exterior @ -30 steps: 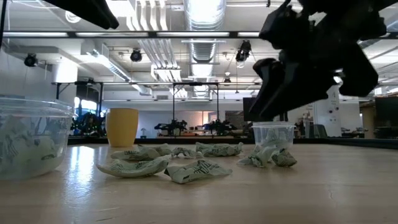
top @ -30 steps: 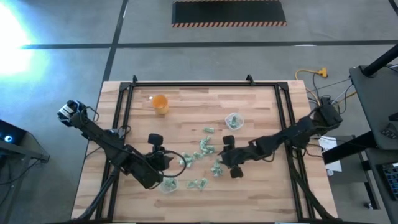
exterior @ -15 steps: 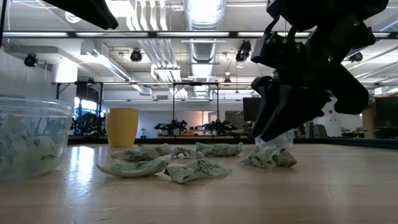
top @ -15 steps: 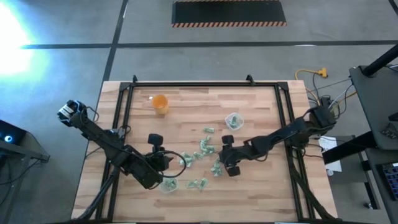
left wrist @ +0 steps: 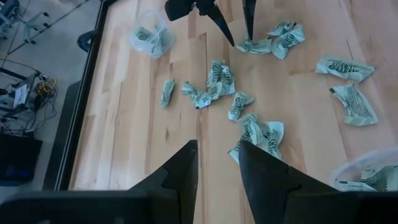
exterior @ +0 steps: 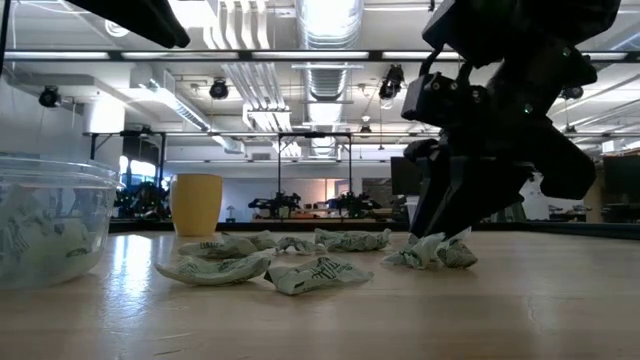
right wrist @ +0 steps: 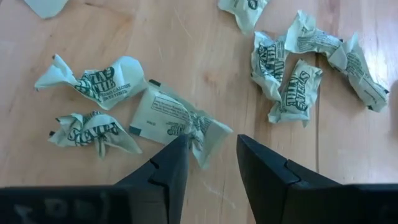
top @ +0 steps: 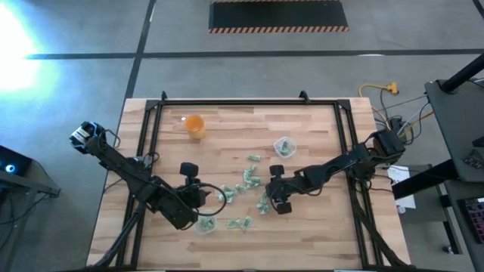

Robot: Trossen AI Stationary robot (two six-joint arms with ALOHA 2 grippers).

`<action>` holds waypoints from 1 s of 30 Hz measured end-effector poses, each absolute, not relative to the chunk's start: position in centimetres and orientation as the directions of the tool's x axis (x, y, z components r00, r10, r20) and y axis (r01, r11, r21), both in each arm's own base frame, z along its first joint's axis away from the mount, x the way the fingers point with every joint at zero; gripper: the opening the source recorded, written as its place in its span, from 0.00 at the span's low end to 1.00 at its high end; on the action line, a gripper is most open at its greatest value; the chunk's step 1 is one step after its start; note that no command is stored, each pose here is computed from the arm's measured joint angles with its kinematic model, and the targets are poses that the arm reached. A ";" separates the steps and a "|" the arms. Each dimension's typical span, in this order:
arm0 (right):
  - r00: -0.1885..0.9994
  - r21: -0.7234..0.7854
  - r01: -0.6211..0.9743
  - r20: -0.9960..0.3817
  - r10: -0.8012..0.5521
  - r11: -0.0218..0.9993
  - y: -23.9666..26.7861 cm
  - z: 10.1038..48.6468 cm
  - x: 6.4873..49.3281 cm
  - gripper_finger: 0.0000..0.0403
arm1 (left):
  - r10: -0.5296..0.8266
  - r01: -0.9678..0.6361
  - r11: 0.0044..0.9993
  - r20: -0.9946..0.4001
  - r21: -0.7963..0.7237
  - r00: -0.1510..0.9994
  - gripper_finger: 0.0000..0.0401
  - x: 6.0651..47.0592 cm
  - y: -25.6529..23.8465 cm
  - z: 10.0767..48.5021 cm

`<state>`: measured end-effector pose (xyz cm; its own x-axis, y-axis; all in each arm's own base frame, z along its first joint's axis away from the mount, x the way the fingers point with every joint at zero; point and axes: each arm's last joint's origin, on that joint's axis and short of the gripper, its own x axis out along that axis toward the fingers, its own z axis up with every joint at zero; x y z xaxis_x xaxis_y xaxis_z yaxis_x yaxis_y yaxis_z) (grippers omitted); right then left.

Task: Pick and place Stevia / Truvia into bins
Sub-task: Put the green stevia packet into the top transparent container

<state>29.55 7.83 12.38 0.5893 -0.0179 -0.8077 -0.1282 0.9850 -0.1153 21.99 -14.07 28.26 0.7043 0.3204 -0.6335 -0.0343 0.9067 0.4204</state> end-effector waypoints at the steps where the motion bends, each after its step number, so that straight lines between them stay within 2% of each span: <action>1: 0.590 -0.115 -0.129 -0.807 -0.017 0.985 7.8 12.4 29.6 0.31 | 0.320 -0.034 0.907 -0.633 0.420 0.704 0.25 22.0 -14.1 28.3; 12: 0.603 -0.098 -0.117 -0.797 -0.008 0.988 7.9 12.3 29.7 0.28 | 0.321 -0.034 0.906 -0.634 0.421 0.704 0.25 22.0 -14.1 28.2; 30: 0.614 -0.085 -0.097 -0.789 -0.007 0.992 7.8 12.4 29.9 0.39 | 0.320 -0.034 0.907 -0.634 0.421 0.704 0.25 22.0 -14.1 28.2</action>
<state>29.91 7.75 12.43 0.6142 -0.0073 -0.7891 -0.0969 0.9917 -0.0846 22.00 -14.07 28.24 0.7043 0.3204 -0.6335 -0.0340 0.9066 0.4207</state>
